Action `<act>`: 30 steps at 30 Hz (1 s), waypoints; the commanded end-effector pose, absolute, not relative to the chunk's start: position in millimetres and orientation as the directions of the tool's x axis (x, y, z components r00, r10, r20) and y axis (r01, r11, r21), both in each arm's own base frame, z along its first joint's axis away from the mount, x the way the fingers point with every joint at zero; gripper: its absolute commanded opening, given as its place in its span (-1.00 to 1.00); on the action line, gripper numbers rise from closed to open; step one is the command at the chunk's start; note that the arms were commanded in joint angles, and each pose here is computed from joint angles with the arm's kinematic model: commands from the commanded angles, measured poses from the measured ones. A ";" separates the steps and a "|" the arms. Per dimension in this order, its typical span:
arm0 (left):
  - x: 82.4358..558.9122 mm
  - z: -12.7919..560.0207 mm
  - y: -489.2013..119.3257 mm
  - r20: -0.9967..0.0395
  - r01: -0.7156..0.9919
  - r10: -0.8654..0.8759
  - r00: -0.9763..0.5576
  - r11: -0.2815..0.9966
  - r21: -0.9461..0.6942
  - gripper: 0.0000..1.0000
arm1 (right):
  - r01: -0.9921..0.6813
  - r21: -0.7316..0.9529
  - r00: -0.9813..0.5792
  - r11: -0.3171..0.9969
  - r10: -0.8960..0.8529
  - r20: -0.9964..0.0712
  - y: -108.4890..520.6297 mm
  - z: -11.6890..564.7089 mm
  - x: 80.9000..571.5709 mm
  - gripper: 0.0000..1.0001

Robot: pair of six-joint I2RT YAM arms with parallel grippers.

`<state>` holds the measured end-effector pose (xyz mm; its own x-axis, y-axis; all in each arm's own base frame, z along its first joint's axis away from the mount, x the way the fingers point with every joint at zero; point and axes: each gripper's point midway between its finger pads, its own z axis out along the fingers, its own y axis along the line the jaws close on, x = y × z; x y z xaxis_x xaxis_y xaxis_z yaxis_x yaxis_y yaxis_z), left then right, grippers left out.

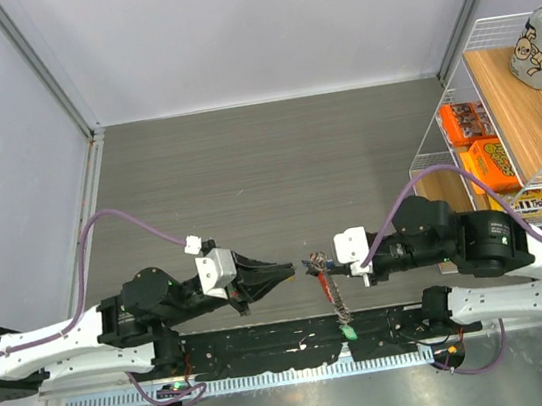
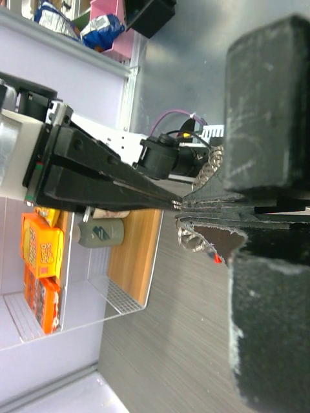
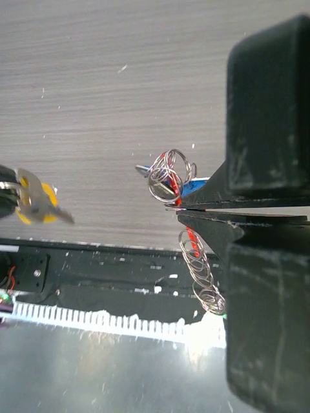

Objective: Put the keys on the keyring

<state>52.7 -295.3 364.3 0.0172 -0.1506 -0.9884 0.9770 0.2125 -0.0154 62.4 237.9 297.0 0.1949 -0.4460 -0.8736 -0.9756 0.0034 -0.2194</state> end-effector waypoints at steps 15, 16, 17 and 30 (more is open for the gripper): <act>35.8 394.8 -311.4 -0.982 0.993 -0.185 -0.024 0.108 -0.045 -1.00 | -0.832 -0.551 0.500 0.068 -0.340 -0.797 256.7 355.0 83.7 -0.89; 36.5 394.1 -311.4 -0.983 0.993 -0.183 -0.018 0.111 -0.039 -1.00 | -0.825 -0.562 0.514 0.055 -0.340 -0.787 258.0 354.3 81.9 -0.89; 36.6 395.5 -311.1 -0.982 0.993 -0.186 -0.014 0.111 -0.036 -1.00 | -0.821 -0.568 0.522 0.047 -0.340 -0.782 257.7 354.2 80.7 -0.89; 40.9 396.3 -309.6 -0.979 0.989 -0.177 0.098 0.127 0.076 -1.00 | -0.817 -0.553 0.576 -0.164 -0.248 -0.779 257.4 357.9 38.7 -0.89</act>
<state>38.5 -315.7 366.6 0.0175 -0.1085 -0.9939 0.9933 0.1157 0.0049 57.6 255.9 321.7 0.5483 -0.3774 -0.7463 -0.8290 -0.1274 -0.5446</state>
